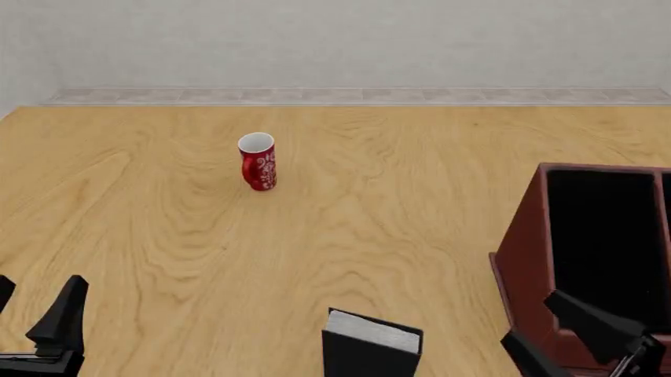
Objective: Pick up the book and place it in the left compartment of the caddy.
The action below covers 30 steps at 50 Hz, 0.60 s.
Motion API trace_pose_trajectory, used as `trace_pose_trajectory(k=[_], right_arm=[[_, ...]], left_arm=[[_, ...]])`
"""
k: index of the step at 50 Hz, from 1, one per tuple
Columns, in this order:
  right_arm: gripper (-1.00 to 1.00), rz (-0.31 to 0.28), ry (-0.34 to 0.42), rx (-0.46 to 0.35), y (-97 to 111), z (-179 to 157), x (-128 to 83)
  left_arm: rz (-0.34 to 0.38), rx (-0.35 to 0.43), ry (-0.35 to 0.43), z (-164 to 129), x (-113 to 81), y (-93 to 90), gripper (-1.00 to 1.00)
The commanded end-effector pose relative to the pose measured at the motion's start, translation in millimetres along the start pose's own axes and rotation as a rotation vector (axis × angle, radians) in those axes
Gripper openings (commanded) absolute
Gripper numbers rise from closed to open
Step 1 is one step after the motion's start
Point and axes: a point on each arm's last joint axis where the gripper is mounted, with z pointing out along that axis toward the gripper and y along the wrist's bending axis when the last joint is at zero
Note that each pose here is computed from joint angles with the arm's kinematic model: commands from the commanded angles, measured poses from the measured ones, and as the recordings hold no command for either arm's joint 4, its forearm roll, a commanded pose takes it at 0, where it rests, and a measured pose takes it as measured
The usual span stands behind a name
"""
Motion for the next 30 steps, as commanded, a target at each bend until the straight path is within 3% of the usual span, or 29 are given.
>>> trace_pose_trajectory(k=[1, 30], right_arm=[[1.00, -0.007, 0.028, -0.092, 6, 7, -3], [1.00, -0.077, 0.167, -0.275, 30, 39, -34]], left_arm=[[0.000, 0.000, 0.000, 0, 0.0, 0.0, 1.00], [0.000, 0.000, 0.000, 0, 0.0, 0.0, 1.00]])
